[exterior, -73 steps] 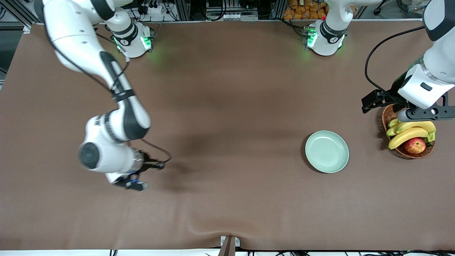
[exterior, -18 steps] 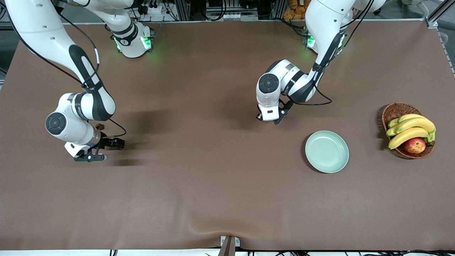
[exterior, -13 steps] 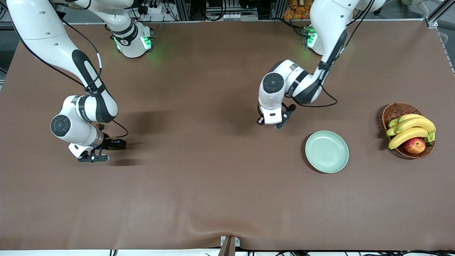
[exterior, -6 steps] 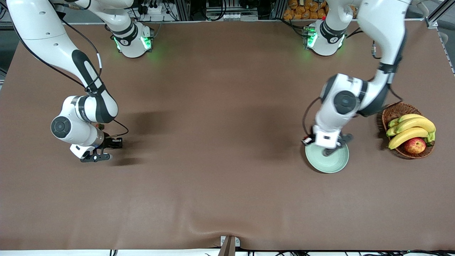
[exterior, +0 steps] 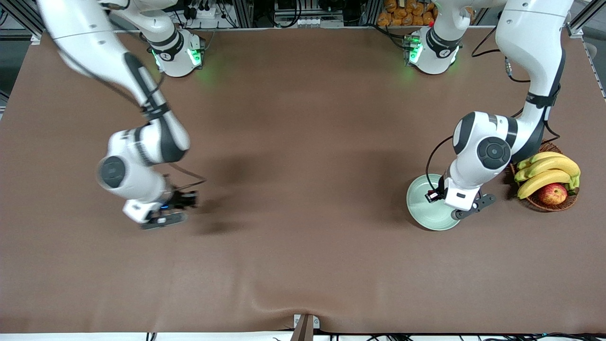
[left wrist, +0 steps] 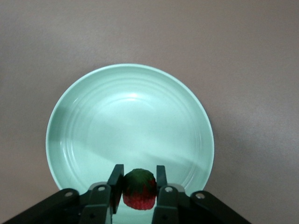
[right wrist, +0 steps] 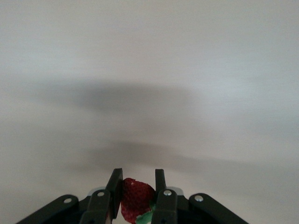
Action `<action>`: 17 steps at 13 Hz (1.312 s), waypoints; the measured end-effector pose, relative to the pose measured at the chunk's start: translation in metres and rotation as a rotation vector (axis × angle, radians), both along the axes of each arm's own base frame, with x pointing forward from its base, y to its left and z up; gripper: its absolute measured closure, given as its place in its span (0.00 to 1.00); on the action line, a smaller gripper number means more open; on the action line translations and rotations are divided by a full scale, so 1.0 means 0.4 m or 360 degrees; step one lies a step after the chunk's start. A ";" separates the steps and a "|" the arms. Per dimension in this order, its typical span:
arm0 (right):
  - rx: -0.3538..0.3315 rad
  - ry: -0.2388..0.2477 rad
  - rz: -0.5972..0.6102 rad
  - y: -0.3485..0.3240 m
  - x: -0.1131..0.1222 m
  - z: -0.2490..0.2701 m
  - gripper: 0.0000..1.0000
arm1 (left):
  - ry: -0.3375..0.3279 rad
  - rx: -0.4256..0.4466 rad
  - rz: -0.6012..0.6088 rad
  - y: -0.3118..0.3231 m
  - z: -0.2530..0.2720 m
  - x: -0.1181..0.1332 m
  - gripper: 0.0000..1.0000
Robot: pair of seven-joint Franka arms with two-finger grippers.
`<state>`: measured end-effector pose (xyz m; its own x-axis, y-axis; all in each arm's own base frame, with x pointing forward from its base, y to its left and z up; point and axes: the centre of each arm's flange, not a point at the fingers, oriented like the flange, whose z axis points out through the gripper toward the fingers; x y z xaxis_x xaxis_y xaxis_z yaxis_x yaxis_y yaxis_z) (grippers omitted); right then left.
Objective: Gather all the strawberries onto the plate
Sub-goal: 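Place strawberry on plate with the left gripper while the right gripper carries another, then set the second strawberry mid-table with the right gripper while the left gripper returns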
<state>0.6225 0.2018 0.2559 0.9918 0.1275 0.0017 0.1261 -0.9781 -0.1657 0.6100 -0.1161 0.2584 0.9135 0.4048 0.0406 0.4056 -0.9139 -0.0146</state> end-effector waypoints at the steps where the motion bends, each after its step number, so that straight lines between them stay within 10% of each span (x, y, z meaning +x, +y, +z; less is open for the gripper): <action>1: 0.0073 0.0043 -0.0074 0.110 -0.031 -0.001 0.67 | -0.0009 -0.0002 -0.0006 0.009 0.005 0.009 0.53; 6: 0.0347 0.0162 -0.0302 0.445 -0.130 -0.081 0.67 | -0.0038 -0.0027 -0.0043 -0.030 0.043 0.022 0.00; 11: 0.0519 0.0232 -0.0379 0.649 -0.218 -0.164 0.68 | 0.0027 -0.0106 0.0077 -0.228 0.044 -0.044 0.00; 17: 0.0526 0.0266 -0.0466 0.553 -0.127 -0.133 0.10 | 0.0068 -0.0137 0.0204 -0.485 0.027 -0.155 0.00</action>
<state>0.5715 0.4230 0.2026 0.9761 -0.1381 -0.1676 -0.2021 -0.8600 -0.4685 0.5479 -0.3101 0.2694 0.8543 0.5185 -0.0373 0.5197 -0.8533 0.0417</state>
